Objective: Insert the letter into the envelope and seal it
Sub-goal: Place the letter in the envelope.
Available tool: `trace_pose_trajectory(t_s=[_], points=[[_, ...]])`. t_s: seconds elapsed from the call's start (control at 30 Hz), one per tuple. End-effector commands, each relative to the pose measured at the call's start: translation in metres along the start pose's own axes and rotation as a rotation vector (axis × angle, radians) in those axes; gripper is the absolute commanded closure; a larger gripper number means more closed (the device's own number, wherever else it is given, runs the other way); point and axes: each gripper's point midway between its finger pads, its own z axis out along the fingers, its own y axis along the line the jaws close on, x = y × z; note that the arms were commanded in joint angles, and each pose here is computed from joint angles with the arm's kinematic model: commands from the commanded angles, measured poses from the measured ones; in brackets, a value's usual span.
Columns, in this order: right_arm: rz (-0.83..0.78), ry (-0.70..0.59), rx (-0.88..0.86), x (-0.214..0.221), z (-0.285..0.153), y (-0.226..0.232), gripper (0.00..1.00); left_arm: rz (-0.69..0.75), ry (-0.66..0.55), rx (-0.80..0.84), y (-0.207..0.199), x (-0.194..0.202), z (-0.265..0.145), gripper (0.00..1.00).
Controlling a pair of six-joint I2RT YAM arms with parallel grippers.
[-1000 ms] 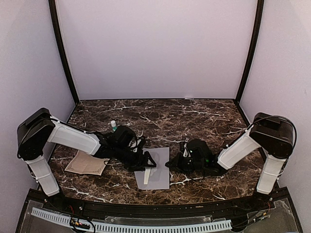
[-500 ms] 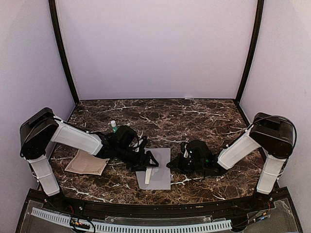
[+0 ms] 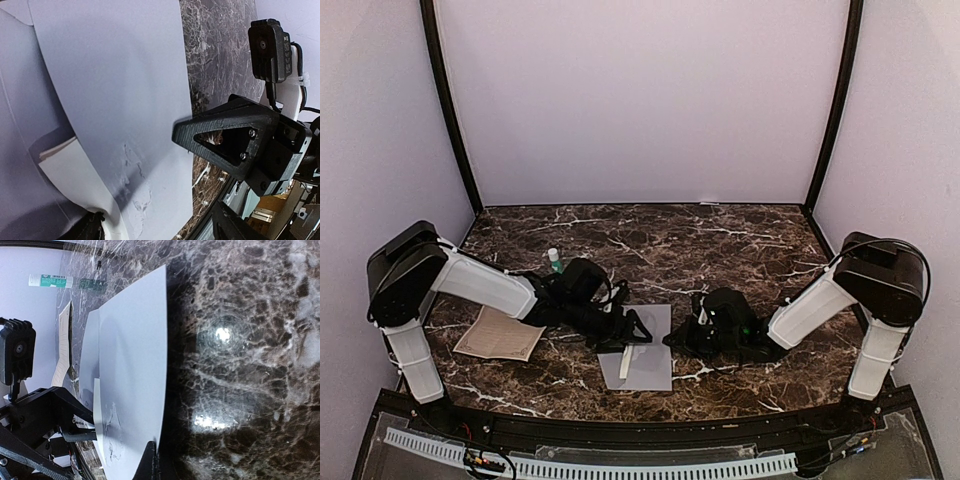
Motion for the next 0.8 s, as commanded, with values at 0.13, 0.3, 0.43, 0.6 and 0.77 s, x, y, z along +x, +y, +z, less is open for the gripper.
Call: trace_pose_trajectory(t_s=[0.13, 0.3, 0.43, 0.6, 0.77], points=[[-0.021, -0.023, -0.048, -0.003, -0.005, 0.019, 1.0, 0.051, -0.01, -0.13, 0.014, 0.008, -0.008, 0.28], [-0.024, -0.044, -0.031, -0.006, -0.01, 0.016, 1.0, 0.105, -0.099, -0.222, 0.013, -0.004, -0.043, 0.26], [-0.032, -0.053, -0.021, -0.008, -0.011, 0.015, 1.0, 0.114, -0.166, -0.261, 0.015, -0.013, -0.067, 0.24], [-0.047, -0.064, -0.013, -0.012, -0.013, 0.017, 0.75, 0.111, -0.229, -0.271, 0.019, -0.024, -0.097, 0.22], [-0.088, -0.1, 0.029, -0.023, -0.023, 0.016, 0.39, 0.103, -0.344, -0.359, 0.045, -0.05, -0.148, 0.19]])
